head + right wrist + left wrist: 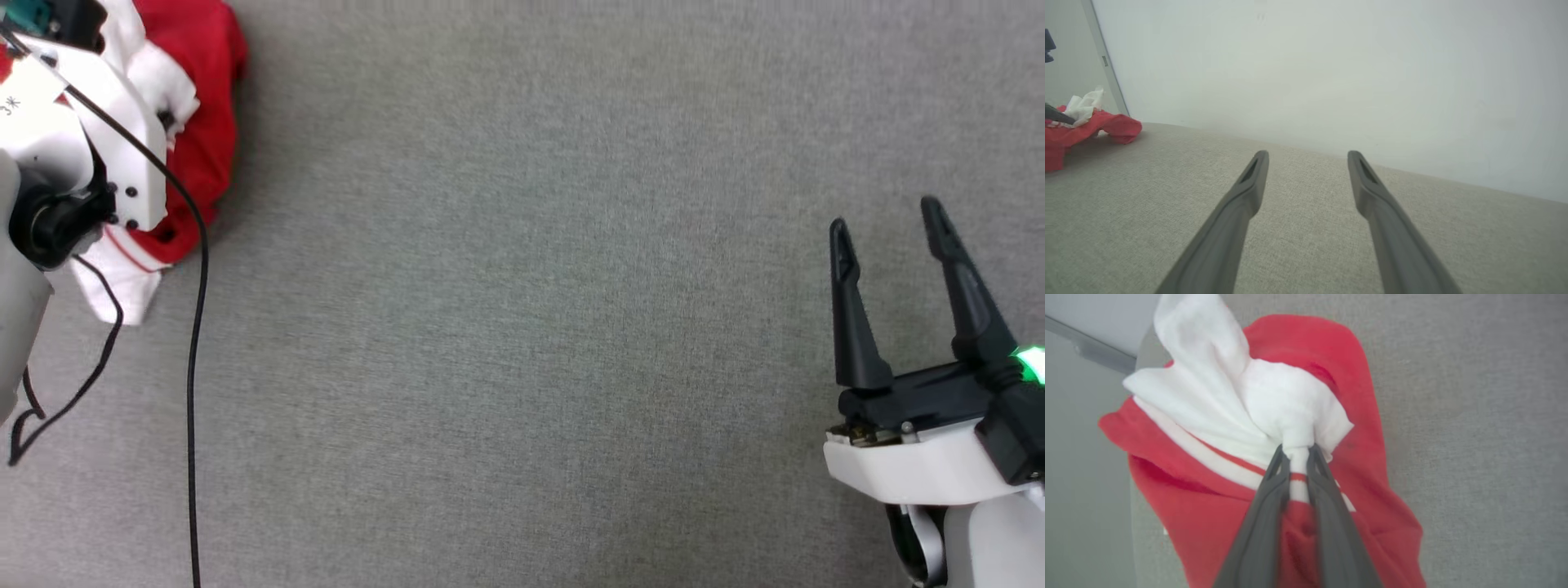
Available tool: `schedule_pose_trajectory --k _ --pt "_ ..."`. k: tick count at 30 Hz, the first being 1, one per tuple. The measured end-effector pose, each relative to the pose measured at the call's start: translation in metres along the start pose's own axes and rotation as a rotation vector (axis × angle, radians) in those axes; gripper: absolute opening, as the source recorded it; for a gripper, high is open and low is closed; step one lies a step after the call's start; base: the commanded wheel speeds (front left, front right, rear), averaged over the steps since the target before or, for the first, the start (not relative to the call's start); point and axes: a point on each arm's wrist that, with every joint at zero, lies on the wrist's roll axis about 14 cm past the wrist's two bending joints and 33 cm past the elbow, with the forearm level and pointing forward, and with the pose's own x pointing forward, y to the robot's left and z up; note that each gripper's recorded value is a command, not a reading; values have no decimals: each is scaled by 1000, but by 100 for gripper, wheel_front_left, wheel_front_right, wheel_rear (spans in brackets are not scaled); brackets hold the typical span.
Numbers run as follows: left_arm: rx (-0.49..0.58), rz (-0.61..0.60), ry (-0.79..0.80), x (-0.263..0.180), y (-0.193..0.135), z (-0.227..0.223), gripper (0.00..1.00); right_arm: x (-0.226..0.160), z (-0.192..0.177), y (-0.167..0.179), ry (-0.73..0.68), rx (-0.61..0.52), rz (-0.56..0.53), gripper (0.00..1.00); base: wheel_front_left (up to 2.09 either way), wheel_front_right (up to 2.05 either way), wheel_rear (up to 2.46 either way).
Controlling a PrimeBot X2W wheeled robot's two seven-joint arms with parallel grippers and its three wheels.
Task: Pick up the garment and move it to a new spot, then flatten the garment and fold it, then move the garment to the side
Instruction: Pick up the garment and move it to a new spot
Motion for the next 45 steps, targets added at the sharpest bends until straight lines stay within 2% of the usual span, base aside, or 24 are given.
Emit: schedule_pose_trajectory --k 7,13,18,28,38,45 --pt "111 16 -263 -56 -1 58 0 -11 33 10 -53 23 13 100 0 0 0" --pt "223 -39 -436 -91 -35 94 0 -26 53 8 -82 32 -3 100 0 0 0" --pt "333 -157 -544 -103 -96 118 0 -39 64 -6 -95 26 -48 100 0 0 0" --pt "503 -502 -672 -110 -257 127 0 -65 77 -41 -107 13 -164 100 0 0 0" --pt "595 -830 -667 -114 -398 83 0 -95 77 -87 -83 -20 -316 100 0 0 0" --pt "608 -949 -556 -102 -448 27 0 -102 67 -102 -50 -32 -361 100 0 0 0"
